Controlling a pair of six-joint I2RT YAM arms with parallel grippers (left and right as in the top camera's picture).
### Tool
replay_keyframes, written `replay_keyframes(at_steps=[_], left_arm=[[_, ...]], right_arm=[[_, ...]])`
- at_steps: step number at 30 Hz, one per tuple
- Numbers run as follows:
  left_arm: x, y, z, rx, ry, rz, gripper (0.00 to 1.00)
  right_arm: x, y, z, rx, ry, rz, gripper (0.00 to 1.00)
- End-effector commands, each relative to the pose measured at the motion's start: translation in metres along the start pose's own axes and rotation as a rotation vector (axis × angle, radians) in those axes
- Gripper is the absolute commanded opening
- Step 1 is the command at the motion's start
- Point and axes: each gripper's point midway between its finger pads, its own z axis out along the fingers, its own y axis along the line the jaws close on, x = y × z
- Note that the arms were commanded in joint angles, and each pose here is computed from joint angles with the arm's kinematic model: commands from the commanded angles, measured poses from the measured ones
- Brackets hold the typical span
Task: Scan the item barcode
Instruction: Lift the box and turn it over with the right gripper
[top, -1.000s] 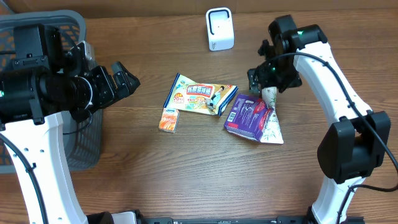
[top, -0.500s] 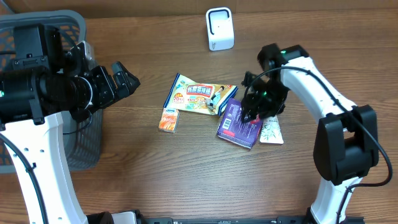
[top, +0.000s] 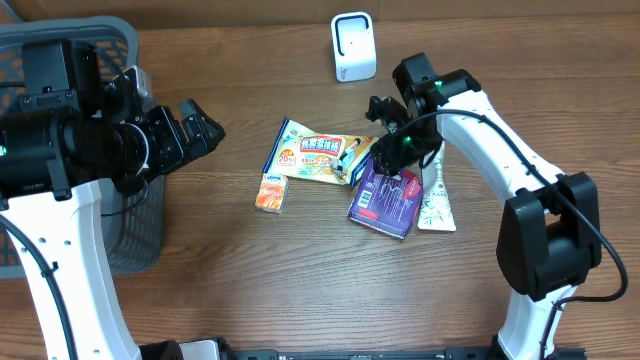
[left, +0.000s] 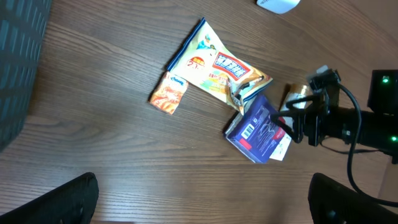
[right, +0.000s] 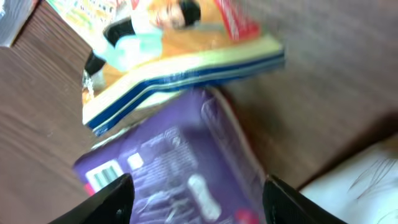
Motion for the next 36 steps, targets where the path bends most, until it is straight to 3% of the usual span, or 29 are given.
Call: replay_keyframes(at_steps=[1,6,13,17,23,36], left_arm=[[0.001,-0.001,0.0,0.011,0.005,0.008,1.0],[0.001,-0.001,0.0,0.011,0.005,0.008,1.0],[0.001,-0.001,0.0,0.011,0.005,0.008,1.0],[0.001,-0.001,0.0,0.011,0.005,0.008,1.0],[0.001,-0.001,0.0,0.011,0.005,0.008,1.0],[0.001,-0.001,0.0,0.011,0.005,0.008,1.0]], right_arm=[[0.018,0.001,0.015,-0.022,0.05,-0.072,0.67],[0.05,0.008,0.034,-0.068,0.14,-0.012,0.67],[0.059,0.041,0.018,-0.222,0.202,0.215,0.67],[0.058,0.052,0.0,-0.253,0.241,0.336,0.77],[0.046,0.01,0.011,-0.033,0.17,0.271,0.74],[0.095,0.037,0.047,-0.199,0.282,0.262,0.73]])
